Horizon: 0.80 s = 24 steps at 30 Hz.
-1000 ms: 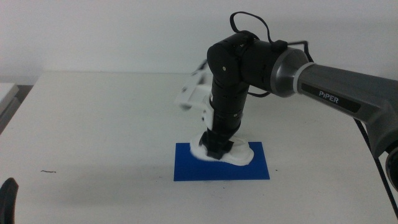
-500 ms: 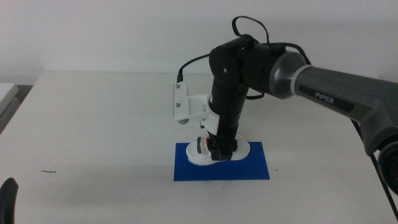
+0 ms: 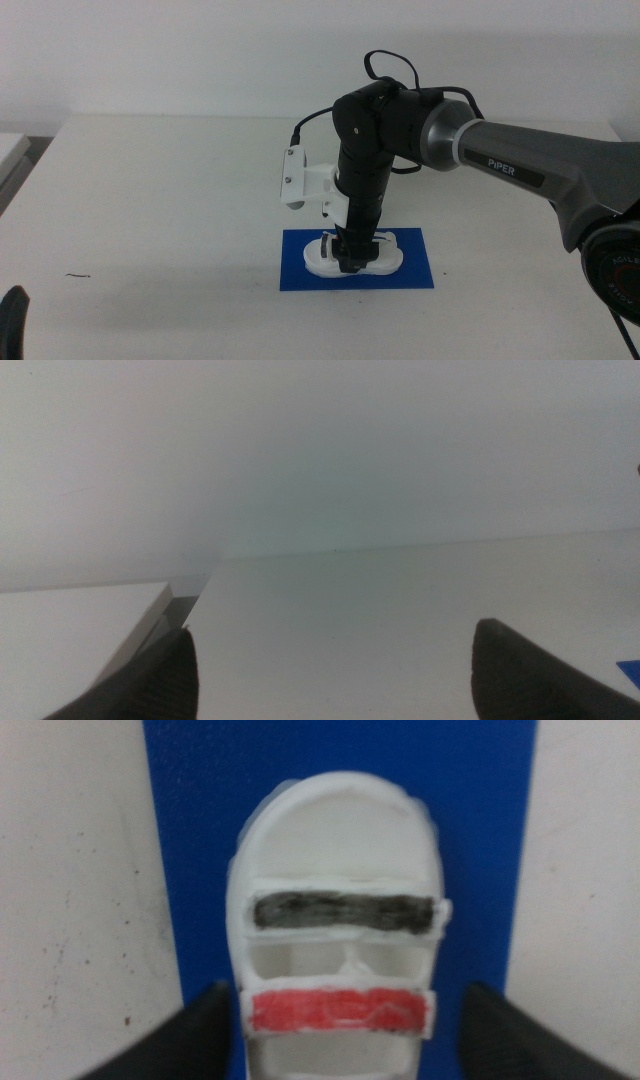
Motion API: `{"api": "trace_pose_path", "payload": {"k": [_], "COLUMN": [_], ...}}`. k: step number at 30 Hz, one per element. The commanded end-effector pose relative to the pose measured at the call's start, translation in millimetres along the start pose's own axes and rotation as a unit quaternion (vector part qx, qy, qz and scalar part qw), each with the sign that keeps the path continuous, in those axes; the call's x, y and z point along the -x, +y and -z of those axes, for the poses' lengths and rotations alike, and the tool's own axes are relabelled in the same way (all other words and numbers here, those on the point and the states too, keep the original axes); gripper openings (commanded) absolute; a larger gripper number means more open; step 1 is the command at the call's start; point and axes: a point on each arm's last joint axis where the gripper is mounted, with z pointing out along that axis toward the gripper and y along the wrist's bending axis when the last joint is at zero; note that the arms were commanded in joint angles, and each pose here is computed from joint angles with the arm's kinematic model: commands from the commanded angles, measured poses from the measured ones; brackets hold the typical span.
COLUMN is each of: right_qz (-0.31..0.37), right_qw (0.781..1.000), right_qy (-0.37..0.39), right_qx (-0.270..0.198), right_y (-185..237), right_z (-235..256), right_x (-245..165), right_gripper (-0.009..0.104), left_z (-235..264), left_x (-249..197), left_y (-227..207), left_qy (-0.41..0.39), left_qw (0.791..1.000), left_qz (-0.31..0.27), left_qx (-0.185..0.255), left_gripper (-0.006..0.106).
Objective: Use one arm to grab the shoe from the table and place it on the mat.
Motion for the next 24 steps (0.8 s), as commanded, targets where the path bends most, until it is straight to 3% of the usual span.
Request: {"api": "trace_pose_path", "payload": {"k": [1,3,6,10,13,18,21,24], "right_qz": [-0.005,-0.008,-0.036,-0.161,-0.299,-0.371,-0.428,-0.465], "right_qw": [1.0,1.0,0.999,0.977,0.914,0.811,0.753,0.721], "right_qy": [-0.006,-0.008,-0.014,-0.07,-0.166,-0.309,-0.354,-0.362], "right_qx": [-0.011,-0.014,-0.039,-0.123,-0.219,-0.331,-0.354,-0.364], "right_y": [-5.1,-5.4,-5.8,3.1,24.2,101.6,151.6,190.4], "right_z": [2.6,3.4,24.8,88.8,141.9,187.8,185.8,165.4], "right_x": [-2.2,-1.9,-3.8,-22.7,-67.2,-156.7,-198.3,-225.0], "right_gripper": [0.066,0.074,0.076,0.076,0.076,0.076,0.076,0.076], "left_z": [-0.4,-0.4,-0.4,-0.4,-0.4,-0.4,-0.4,-0.4], "left_x": [0.8,0.8,0.8,0.8,0.8,0.8,0.8,0.8], "left_y": [-0.1,-0.1,-0.1,-0.1,-0.1,-0.1,-0.1,-0.1], "left_qy": [-0.004,-0.004,-0.004,-0.004,-0.004,-0.004,-0.004,-0.004], "left_qw": [1.0,1.0,1.0,1.0,1.0,1.0,1.0,1.0], "left_qz": [0.003,0.003,0.003,0.003,0.003,0.003,0.003,0.003], "left_qx": [-0.001,-0.001,-0.001,-0.001,-0.001,-0.001,-0.001,-0.001], "left_gripper": [0.094,0.094,0.094,0.094,0.094,0.094,0.094,0.094]}}
